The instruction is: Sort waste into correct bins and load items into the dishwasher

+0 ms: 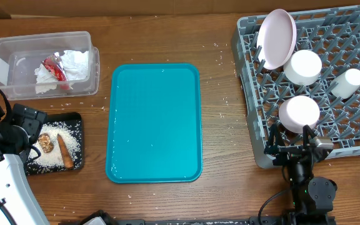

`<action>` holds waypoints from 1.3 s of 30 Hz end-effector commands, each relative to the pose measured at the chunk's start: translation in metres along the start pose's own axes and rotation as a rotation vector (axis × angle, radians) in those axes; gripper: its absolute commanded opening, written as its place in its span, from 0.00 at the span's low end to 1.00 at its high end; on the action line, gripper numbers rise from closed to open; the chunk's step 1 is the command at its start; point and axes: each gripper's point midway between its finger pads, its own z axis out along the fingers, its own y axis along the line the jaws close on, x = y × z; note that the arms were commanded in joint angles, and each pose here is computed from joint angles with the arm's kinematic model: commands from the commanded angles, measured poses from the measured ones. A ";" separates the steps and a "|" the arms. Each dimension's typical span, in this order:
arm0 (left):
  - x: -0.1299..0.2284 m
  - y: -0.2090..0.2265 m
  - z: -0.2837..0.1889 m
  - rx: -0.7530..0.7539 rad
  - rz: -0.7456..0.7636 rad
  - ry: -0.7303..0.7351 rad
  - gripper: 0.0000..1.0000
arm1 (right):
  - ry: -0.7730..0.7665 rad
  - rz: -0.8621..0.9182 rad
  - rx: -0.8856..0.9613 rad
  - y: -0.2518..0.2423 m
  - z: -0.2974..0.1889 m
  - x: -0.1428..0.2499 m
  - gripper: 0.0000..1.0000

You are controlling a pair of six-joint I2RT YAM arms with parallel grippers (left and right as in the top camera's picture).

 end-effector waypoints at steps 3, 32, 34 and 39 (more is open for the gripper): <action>-0.004 0.001 -0.002 -0.006 0.011 -0.015 1.00 | -0.008 -0.004 0.001 0.000 0.000 0.001 1.00; 0.111 -0.074 -0.041 0.842 0.690 -0.481 1.00 | -0.008 -0.004 0.001 0.000 0.000 0.001 1.00; 0.117 -0.071 -0.038 0.907 0.680 -0.522 1.00 | -0.008 -0.004 0.001 0.000 0.000 0.001 1.00; 0.129 -0.059 -0.019 0.996 0.654 -0.601 1.00 | -0.008 -0.004 0.001 0.000 0.000 0.001 1.00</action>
